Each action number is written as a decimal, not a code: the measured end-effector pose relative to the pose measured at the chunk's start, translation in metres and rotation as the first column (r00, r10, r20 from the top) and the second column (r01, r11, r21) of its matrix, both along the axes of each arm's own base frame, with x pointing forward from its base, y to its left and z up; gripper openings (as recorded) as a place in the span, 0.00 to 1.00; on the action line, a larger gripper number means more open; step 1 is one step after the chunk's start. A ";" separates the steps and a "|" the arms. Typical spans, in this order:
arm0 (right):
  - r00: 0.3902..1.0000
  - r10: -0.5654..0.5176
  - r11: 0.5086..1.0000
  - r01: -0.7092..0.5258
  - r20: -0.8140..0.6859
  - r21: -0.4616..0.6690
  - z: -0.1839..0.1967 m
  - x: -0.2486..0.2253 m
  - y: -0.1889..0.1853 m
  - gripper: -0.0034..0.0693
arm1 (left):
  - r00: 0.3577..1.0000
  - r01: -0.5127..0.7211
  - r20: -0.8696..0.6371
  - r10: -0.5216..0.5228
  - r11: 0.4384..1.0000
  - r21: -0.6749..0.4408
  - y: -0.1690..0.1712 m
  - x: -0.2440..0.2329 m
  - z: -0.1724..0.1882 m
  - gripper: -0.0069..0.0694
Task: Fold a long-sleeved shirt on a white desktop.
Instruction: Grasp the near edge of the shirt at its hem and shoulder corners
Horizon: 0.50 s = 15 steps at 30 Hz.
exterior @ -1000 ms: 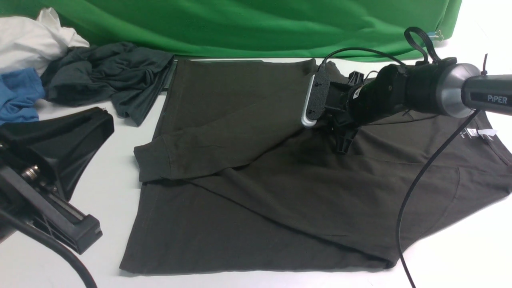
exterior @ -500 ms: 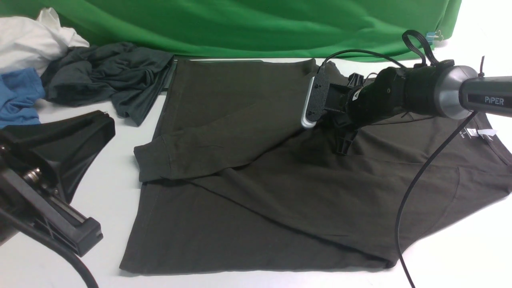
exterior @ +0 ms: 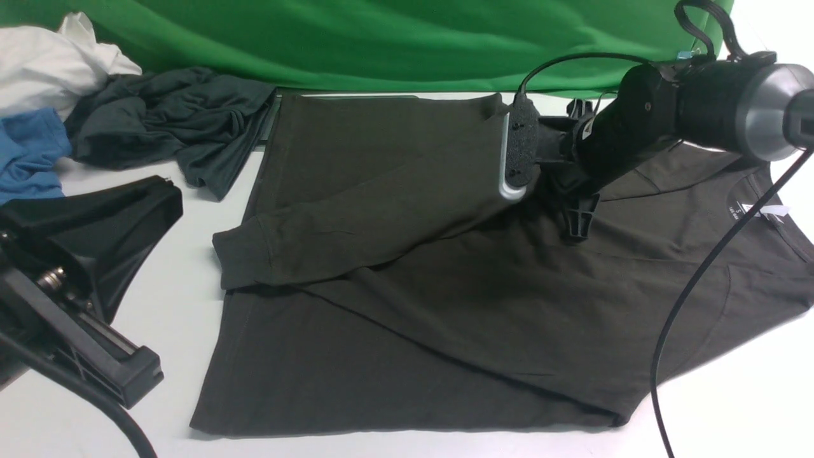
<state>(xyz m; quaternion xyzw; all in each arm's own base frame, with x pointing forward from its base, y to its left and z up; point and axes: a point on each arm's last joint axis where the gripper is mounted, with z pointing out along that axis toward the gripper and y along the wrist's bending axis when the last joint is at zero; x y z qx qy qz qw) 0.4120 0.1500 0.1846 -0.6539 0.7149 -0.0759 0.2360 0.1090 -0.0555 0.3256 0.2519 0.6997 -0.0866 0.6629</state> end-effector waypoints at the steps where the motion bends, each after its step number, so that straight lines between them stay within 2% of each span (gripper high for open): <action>1: 1.000 0.000 1.000 0.000 -0.008 -0.003 0.001 -0.001 0.000 0.06 | 1.000 0.000 0.000 0.000 1.000 0.000 0.000 0.000 0.000 0.11; 12: 0.998 -0.009 1.000 0.008 -0.067 -0.019 0.010 -0.009 -0.007 0.07 | 1.000 0.001 -0.003 -0.001 1.000 0.023 0.000 0.000 -0.001 0.11; 15: 0.997 -0.032 0.999 0.031 -0.073 -0.011 0.010 -0.008 -0.008 0.16 | 1.000 0.004 -0.024 -0.003 0.998 0.055 0.000 0.000 -0.004 0.11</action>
